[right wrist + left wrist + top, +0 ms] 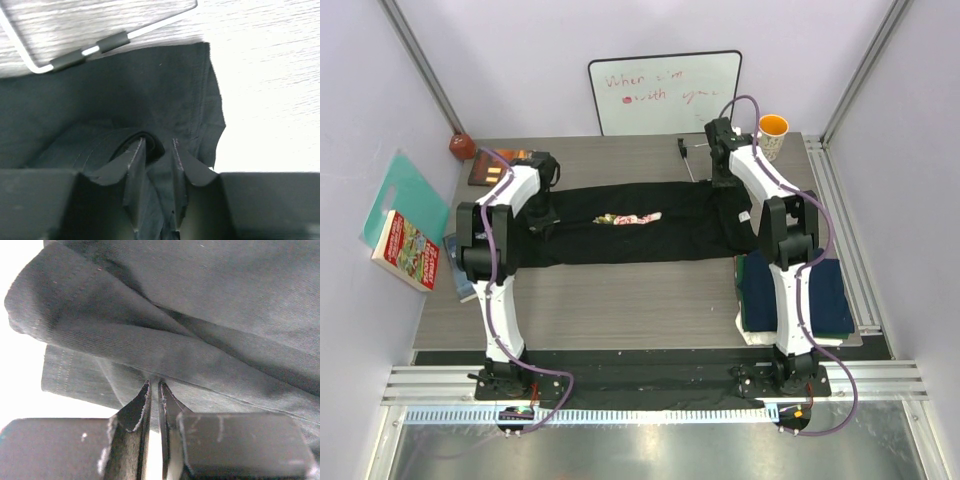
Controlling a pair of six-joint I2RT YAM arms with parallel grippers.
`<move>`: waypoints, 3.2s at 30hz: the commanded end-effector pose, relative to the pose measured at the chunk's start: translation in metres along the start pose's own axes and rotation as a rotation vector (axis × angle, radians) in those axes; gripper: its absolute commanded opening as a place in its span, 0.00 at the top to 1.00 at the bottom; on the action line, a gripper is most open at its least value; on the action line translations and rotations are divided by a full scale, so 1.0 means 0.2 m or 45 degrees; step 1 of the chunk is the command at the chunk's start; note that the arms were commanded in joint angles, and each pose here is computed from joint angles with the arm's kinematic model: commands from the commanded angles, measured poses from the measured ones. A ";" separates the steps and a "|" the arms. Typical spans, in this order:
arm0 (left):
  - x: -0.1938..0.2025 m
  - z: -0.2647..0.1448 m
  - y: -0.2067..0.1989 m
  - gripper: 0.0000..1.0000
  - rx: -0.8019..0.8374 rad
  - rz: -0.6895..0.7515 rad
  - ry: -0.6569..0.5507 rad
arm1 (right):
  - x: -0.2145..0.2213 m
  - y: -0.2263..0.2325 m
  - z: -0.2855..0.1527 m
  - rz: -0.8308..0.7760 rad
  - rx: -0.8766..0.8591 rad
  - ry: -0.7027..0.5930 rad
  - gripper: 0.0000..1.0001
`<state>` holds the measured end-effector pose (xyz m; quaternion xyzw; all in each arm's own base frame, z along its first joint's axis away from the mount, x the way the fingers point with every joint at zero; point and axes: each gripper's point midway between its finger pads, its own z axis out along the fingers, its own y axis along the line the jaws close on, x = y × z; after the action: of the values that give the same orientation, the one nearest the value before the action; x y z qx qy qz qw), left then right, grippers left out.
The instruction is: Fold and stack the t-shirts
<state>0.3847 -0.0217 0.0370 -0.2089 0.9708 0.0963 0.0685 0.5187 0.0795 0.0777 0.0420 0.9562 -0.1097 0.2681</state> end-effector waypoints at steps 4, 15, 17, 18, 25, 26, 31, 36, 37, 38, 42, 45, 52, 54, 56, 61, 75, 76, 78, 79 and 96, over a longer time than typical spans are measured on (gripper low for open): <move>-0.03 -0.01 0.07 0.90 -0.045 0.014 0.006 | -0.27 -0.02 -0.06 0.095 0.015 -0.201 0.67; -0.02 0.03 0.07 0.90 -0.040 0.013 0.042 | -0.31 -0.07 -0.52 0.138 -0.151 -0.311 0.69; -0.02 0.04 0.05 0.89 -0.025 0.006 0.045 | -0.18 -0.02 -0.56 0.099 -0.201 -0.235 0.70; -0.02 0.05 0.04 0.90 -0.019 0.002 0.051 | -0.08 -0.02 -0.58 0.079 -0.204 -0.179 0.71; -0.08 0.04 -0.03 0.90 0.043 -0.007 0.050 | 0.33 0.13 -0.60 -0.068 -0.361 0.050 0.71; -0.08 0.04 -0.03 0.90 0.043 -0.006 0.054 | 0.42 0.15 -0.59 -0.099 -0.375 0.112 0.73; -0.10 0.00 -0.03 0.90 0.064 -0.012 0.033 | 0.57 0.21 -0.51 -0.163 -0.355 0.226 0.78; -0.09 -0.02 -0.02 0.90 0.057 -0.003 0.025 | 0.63 0.17 -0.39 -0.208 -0.251 0.279 0.80; -0.08 -0.02 -0.01 0.91 0.055 -0.002 0.028 | 0.66 0.15 -0.35 -0.223 -0.211 0.311 0.83; -0.08 -0.02 -0.01 0.90 0.051 -0.001 0.024 | 0.65 0.11 -0.33 -0.233 -0.140 0.309 0.84; -0.07 -0.04 0.01 0.90 0.048 0.002 0.017 | 0.65 0.00 -0.29 -0.166 -0.024 0.307 0.85; -0.04 -0.03 0.02 0.90 0.043 0.012 0.027 | 0.68 -0.06 -0.25 -0.169 0.037 0.349 0.85; 0.01 -0.01 0.04 0.91 0.044 0.039 0.067 | 0.71 -0.14 -0.11 -0.172 0.106 0.409 0.85; 0.02 -0.01 0.04 0.91 0.042 0.042 0.072 | 0.71 -0.13 -0.07 -0.177 0.115 0.422 0.85; 0.04 0.00 0.05 0.90 0.032 0.047 0.082 | 0.67 -0.13 -0.04 -0.182 0.137 0.400 0.85; 0.05 0.01 0.07 0.90 0.010 0.041 0.093 | 0.63 -0.16 0.05 -0.203 0.217 0.387 0.85; 0.10 0.09 0.21 0.90 -0.029 -0.024 0.188 | 0.55 -0.32 0.02 -0.121 0.277 0.325 0.85; 0.11 0.09 0.20 0.90 -0.027 -0.022 0.194 | 0.55 -0.34 0.02 -0.114 0.282 0.331 0.85; 0.12 0.08 0.21 0.90 -0.027 -0.020 0.202 | 0.56 -0.35 0.02 -0.105 0.292 0.335 0.85; 0.12 0.08 0.21 0.90 -0.024 -0.013 0.202 | 0.56 -0.36 0.02 -0.101 0.295 0.330 0.85; 0.26 0.01 0.26 0.89 -0.052 0.053 0.240 | 0.35 -0.58 -0.13 0.076 0.406 0.159 0.83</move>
<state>0.3266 -0.0072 0.0177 -0.2085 0.9746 0.0739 -0.0349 0.4121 -0.0139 0.0298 0.0797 0.9587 -0.2446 0.1215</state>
